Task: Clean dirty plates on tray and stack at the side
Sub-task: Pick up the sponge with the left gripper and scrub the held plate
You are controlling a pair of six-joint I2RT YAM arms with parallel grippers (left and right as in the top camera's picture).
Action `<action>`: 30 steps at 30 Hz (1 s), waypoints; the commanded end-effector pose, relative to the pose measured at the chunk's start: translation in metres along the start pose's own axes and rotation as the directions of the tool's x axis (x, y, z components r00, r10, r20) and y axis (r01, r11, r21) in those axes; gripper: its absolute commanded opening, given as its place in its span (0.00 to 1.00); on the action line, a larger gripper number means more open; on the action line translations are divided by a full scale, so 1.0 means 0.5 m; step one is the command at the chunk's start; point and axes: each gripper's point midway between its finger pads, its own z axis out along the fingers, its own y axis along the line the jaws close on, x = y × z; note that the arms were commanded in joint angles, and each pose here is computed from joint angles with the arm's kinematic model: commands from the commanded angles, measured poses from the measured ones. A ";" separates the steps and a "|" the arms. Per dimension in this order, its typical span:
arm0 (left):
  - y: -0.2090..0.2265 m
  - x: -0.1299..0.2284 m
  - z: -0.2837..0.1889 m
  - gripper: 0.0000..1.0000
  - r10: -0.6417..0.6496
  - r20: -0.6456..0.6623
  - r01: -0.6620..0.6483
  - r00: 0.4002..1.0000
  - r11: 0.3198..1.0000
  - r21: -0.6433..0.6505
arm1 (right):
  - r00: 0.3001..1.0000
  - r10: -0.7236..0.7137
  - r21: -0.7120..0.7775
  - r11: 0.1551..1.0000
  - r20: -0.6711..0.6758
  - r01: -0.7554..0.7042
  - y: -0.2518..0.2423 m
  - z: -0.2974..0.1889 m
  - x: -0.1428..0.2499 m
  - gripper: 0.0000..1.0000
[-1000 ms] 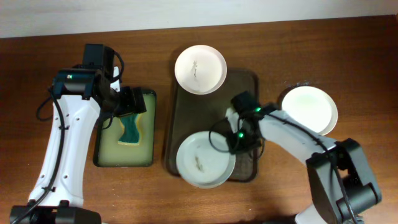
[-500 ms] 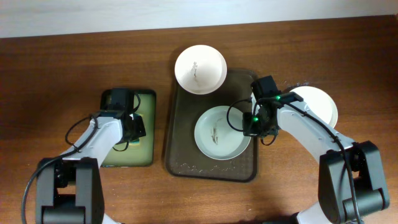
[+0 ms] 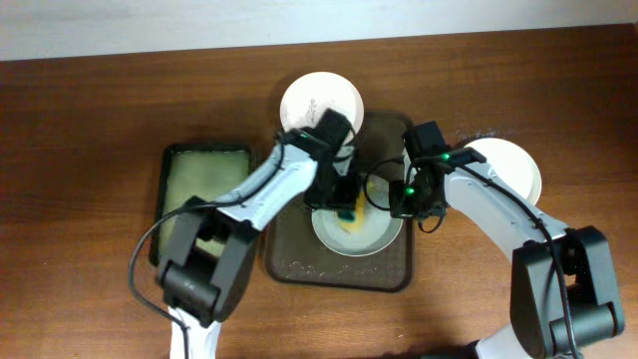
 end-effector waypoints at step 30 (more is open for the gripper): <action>0.282 -0.030 -0.046 0.00 -0.164 0.154 0.224 0.974 0.771 -0.596 | 0.960 0.263 -0.019 0.965 0.097 -0.263 0.003 -0.016 -0.044 0.04</action>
